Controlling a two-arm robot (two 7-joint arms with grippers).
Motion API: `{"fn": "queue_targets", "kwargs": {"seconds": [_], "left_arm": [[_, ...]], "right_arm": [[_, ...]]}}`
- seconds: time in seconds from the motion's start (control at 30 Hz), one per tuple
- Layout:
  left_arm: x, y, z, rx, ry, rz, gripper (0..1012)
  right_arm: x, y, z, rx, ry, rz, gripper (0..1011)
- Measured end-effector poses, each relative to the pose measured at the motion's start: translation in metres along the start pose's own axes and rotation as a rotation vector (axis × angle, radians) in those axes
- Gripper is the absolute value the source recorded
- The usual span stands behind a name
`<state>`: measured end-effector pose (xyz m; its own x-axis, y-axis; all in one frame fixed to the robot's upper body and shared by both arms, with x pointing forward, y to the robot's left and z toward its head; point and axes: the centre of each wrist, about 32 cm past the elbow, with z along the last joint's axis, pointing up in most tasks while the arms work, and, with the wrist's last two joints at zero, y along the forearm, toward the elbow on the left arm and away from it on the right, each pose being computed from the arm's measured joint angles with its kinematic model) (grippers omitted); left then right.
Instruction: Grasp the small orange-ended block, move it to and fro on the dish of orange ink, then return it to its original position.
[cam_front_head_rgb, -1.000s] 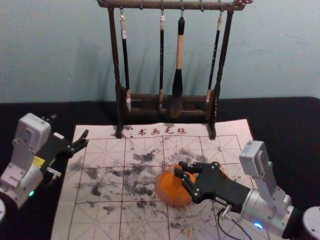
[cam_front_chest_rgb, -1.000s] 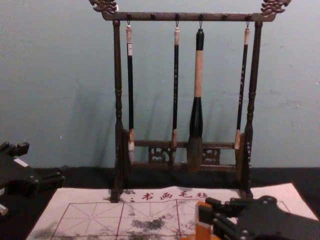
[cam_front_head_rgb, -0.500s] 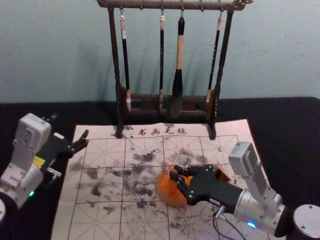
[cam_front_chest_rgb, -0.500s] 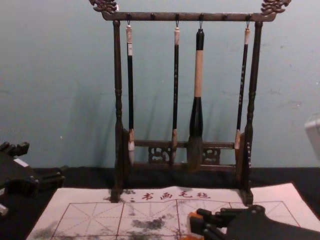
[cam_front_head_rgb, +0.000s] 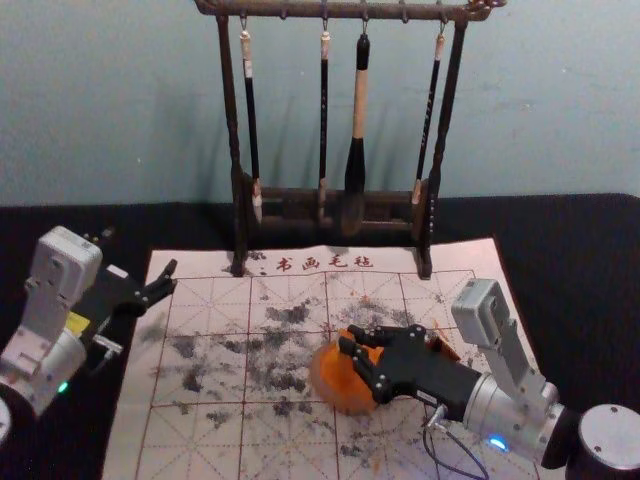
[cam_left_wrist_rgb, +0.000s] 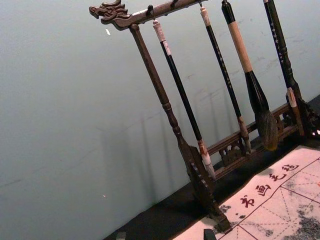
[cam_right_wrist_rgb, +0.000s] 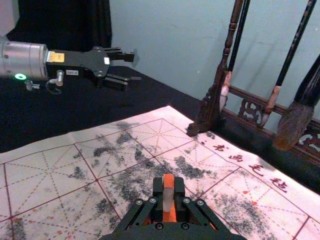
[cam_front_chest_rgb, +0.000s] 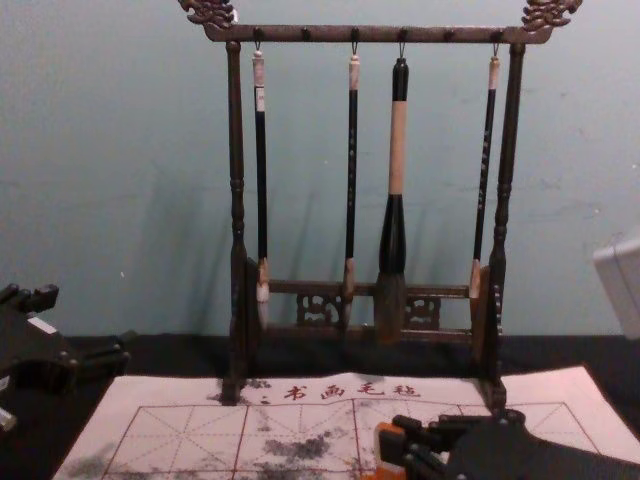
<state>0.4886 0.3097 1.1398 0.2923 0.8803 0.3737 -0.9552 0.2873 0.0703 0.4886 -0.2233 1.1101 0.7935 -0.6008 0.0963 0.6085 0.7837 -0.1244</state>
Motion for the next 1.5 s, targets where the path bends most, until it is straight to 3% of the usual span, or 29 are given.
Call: {"fn": "queue_targets", "kwargs": {"seconds": [0.83,1.27,1.5], "left_arm": [[0.0000,0.0000,0.0000,0.000,0.000,0.000,1001],[0.0000,0.0000,0.0000,0.000,0.000,0.000,1001],[0.0000,0.0000,0.0000,0.000,0.000,0.000,1001]], "right_arm": [[0.009,-0.012,0.002,-0.004,-0.010,-0.045,81],[0.004,-0.023,0.003,-0.011,-0.007,-0.030,81],[-0.002,-0.021,0.003,-0.014,-0.003,0.000,81]]}}
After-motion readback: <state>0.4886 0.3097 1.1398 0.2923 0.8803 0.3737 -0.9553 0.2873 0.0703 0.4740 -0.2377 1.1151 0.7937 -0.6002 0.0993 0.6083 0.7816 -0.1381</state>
